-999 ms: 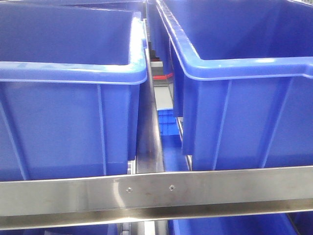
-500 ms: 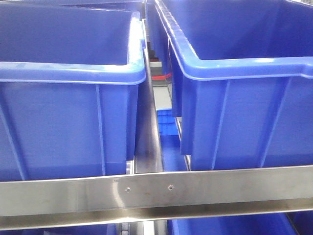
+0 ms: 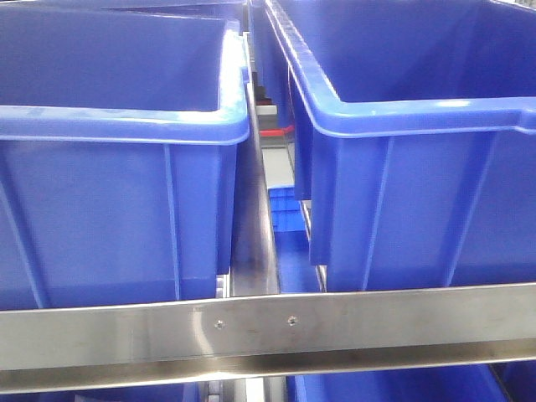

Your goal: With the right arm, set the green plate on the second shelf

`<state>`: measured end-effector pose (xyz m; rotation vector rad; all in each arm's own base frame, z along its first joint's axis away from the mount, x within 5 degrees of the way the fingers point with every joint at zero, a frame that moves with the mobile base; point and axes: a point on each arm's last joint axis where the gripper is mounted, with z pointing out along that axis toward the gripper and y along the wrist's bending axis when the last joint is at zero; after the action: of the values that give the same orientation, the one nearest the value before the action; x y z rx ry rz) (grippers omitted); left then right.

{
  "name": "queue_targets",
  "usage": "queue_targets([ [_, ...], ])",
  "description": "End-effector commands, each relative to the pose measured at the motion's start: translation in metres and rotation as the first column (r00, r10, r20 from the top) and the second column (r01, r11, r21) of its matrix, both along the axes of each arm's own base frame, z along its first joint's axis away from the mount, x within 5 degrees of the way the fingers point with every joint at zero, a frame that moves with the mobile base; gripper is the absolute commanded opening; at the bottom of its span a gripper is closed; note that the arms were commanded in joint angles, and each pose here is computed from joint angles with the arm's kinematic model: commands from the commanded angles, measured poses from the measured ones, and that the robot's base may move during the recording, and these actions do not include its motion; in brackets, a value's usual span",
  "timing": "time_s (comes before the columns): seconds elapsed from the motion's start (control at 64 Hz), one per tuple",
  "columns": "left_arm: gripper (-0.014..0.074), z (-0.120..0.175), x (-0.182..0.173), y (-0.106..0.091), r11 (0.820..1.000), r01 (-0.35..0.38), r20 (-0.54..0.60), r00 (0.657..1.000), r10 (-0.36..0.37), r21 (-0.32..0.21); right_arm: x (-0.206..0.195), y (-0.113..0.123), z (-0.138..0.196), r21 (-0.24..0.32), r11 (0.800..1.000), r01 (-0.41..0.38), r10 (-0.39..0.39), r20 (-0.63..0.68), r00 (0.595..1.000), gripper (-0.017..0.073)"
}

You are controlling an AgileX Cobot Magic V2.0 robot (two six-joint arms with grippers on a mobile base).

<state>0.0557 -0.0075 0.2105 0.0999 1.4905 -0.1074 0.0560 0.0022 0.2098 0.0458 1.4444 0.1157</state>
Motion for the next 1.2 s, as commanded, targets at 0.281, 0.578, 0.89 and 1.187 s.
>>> queue_targets([
  [0.281, 0.0130, -0.0049, -0.0003, 0.0002, 1.000, 0.001, 0.060, 0.998, 0.000, -0.016, -0.0037, -0.0013, 0.0148, -0.011, 1.000, 0.016, -0.015, 0.123, 0.992, 0.0058],
  [0.578, 0.0130, -0.0049, -0.0003, 0.0002, 1.000, 0.001, 0.060, 0.998, 0.000, -0.016, -0.0037, -0.0013, 0.0148, -0.004, 1.000, 0.015, -0.014, 0.122, 0.992, 0.0058],
  [0.89, 0.0130, -0.0049, -0.0003, 0.0002, 1.000, 0.001, 0.060, 0.998, 0.000, -0.016, -0.0037, -0.0013, 0.0148, -0.004, 1.000, 0.015, -0.014, 0.122, 0.992, 0.0058],
  [1.187, 0.0130, -0.0049, -0.0003, 0.0002, 1.000, 0.001, 0.060, 0.998, 0.000, -0.016, -0.0037, -0.0013, 0.0148, -0.004, 1.000, 0.015, -0.014, 0.122, 0.992, 0.0058],
])
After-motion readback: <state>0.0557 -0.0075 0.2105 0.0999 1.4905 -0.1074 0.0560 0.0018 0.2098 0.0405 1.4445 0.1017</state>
